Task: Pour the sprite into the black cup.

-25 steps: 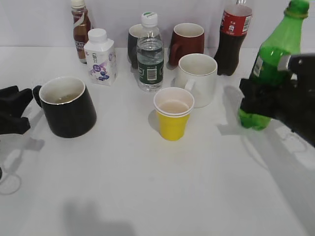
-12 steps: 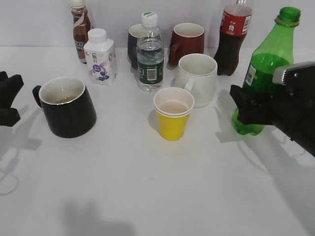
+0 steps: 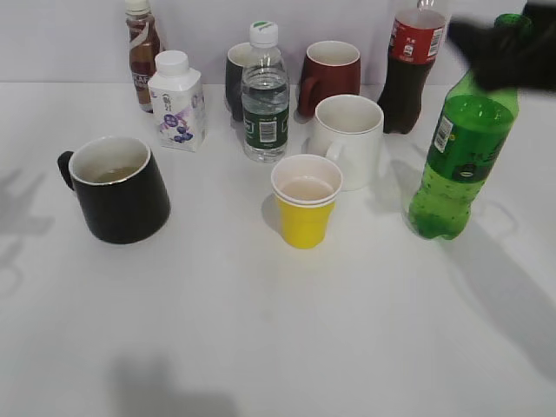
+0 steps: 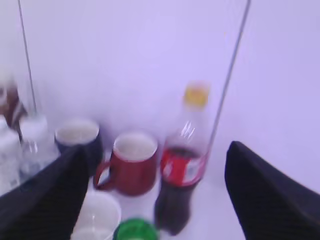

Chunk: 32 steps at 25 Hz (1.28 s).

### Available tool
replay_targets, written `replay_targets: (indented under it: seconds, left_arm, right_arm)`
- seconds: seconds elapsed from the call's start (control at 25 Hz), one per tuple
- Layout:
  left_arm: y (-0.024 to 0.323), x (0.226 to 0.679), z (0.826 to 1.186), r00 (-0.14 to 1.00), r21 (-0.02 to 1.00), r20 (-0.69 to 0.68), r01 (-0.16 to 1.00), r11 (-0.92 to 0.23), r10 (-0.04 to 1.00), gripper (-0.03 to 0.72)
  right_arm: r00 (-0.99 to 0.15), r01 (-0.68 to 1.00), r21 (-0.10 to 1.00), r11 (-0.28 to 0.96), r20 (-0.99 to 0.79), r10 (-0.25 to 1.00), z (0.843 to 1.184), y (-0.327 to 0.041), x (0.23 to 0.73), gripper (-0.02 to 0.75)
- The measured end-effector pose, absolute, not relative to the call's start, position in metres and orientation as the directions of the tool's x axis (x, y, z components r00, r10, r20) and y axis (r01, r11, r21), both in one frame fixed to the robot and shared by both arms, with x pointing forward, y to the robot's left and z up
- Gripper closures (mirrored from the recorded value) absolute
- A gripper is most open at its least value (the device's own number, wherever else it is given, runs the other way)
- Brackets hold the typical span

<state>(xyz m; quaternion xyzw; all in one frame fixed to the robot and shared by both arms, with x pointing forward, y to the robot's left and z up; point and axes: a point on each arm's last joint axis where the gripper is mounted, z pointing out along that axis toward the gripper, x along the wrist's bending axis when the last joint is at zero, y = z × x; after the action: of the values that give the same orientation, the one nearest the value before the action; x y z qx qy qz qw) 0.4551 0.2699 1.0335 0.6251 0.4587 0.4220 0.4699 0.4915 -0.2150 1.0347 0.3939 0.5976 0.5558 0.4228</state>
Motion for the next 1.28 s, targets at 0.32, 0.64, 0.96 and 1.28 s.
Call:
replay_targets:
  seconds: [0.32, 0.64, 0.96, 1.28]
  left_arm:
    - [0.288, 0.391, 1.176, 0.057, 0.974, -0.026, 0.225, 0.013, 0.998, 0.177]
    - [0.300, 0.286, 1.165, 0.025, 0.886, -0.069, 0.461, 0.050, 0.997, 0.134]
    - [0.310, 0.210, 1.081, 0.030, 0.879, -0.049, 0.476, 0.029, 0.998, 0.144]
    - [0.307, 0.234, 1.057, 0.046, 0.872, -0.022, 0.490, -0.004, 0.999, 0.144]
  right_arm:
    - [-0.300, 0.016, 0.996, 0.091, -0.082, 0.951, 1.187, -0.252, 0.386, 0.099]
    - [-0.323, 0.436, 0.882, 0.177, -0.030, 0.946, 1.146, -0.285, 0.280, 0.122]
    - [-0.305, 0.538, 0.824, 0.176, -0.004, 0.952, 1.070, -0.302, 0.228, 0.142]
    - [-0.300, 0.473, 0.866, 0.159, -0.011, 0.954, 1.054, -0.304, 0.226, 0.143]
